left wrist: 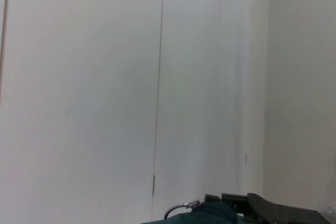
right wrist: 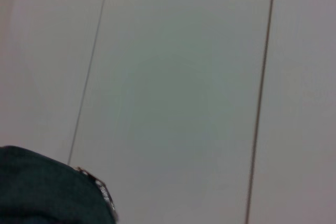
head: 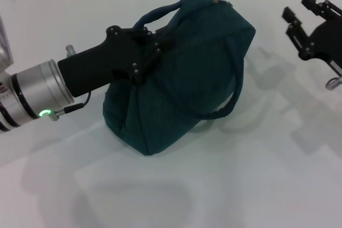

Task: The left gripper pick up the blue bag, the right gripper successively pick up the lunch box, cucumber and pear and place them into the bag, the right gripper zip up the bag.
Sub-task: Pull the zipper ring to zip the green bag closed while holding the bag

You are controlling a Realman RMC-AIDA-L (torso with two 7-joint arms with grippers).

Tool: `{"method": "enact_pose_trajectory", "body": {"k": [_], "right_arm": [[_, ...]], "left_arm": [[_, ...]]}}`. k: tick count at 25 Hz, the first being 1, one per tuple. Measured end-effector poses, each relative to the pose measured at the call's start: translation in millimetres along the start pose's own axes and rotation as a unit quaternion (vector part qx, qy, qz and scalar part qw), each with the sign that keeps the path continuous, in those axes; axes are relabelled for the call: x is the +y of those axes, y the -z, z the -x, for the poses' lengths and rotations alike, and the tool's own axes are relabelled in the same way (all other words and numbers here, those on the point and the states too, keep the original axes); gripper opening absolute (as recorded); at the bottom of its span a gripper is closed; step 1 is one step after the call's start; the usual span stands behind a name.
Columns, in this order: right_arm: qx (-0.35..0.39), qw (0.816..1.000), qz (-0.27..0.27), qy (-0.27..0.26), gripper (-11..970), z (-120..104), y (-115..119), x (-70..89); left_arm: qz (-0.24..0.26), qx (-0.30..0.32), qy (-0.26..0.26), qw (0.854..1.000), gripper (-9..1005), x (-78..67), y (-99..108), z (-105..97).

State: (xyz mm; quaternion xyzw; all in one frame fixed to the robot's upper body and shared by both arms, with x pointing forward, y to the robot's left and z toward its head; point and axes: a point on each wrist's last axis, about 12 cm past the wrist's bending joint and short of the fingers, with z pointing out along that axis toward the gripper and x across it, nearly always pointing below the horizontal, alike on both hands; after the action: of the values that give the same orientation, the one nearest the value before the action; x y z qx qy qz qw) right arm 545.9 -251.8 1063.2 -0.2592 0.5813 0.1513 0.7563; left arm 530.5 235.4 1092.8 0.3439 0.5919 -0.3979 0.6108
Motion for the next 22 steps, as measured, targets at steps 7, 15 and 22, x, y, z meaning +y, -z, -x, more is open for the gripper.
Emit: {"method": "enact_pose_trajectory", "body": {"k": [7,15,22], "right_arm": [[-0.006,1.0,0.027,0.009,507,6,-20,4.9],[0.029,0.996,0.082,0.033,609,4,-45,21.8],[0.019,0.992,0.115,0.037,612,9,-53,35.1]], "left_arm": [[-0.005,0.0,-0.006,1.0,82,-0.4,-3,0],[-0.012,0.003,-0.011,1.0,80,-0.7,-7,0],[-0.016,0.003,-0.016,1.0,79,0.9,-13,0]]}}
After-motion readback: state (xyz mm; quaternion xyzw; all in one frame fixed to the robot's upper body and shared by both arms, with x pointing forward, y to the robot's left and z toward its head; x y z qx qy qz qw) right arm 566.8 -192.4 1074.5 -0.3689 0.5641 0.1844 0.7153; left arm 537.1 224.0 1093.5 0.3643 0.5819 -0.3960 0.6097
